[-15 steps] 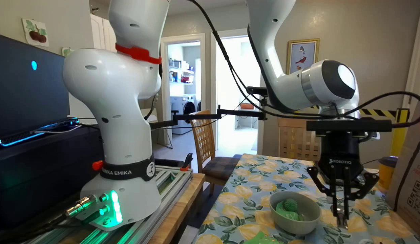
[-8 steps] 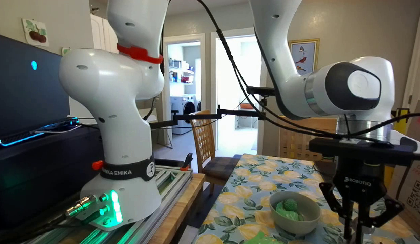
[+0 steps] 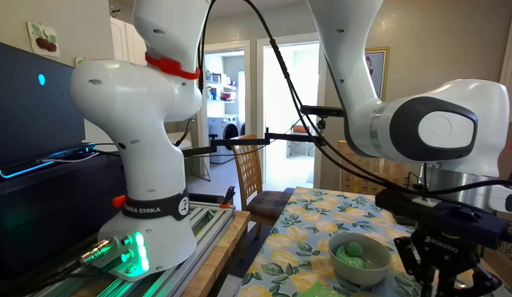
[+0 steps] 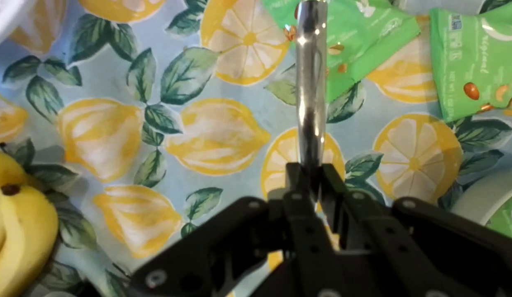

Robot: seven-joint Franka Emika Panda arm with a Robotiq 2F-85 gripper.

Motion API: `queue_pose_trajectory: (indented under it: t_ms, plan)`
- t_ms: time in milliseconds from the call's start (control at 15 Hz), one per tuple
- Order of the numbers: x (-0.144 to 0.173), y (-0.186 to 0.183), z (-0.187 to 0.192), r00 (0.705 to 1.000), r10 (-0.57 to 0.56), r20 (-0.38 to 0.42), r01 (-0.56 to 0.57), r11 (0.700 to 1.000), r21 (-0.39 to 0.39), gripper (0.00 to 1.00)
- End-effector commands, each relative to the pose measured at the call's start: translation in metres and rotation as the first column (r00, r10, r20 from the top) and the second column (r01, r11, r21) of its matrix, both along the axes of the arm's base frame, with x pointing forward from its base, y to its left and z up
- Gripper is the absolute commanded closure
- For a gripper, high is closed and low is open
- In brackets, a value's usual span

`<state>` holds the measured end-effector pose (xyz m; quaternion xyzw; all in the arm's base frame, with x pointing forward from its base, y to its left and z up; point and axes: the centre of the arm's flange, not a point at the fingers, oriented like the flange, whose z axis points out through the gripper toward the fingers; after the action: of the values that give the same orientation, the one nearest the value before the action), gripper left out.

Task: Put the green ball on the silver spoon then use the spoon to place the ball in the grey bowl.

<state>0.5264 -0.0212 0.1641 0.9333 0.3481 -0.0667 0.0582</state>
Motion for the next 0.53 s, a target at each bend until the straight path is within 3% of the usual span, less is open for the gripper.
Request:
queue_pose_trajectory:
  t_ms: [0,467]
  plan:
    - [0.007,-0.007,-0.018,1.0,-0.006,-0.009,0.007,1.0,0.029,0.96]
    - [0.016,-0.012,-0.049,0.999,0.012,-0.043,-0.012,1.0,0.016,0.96]
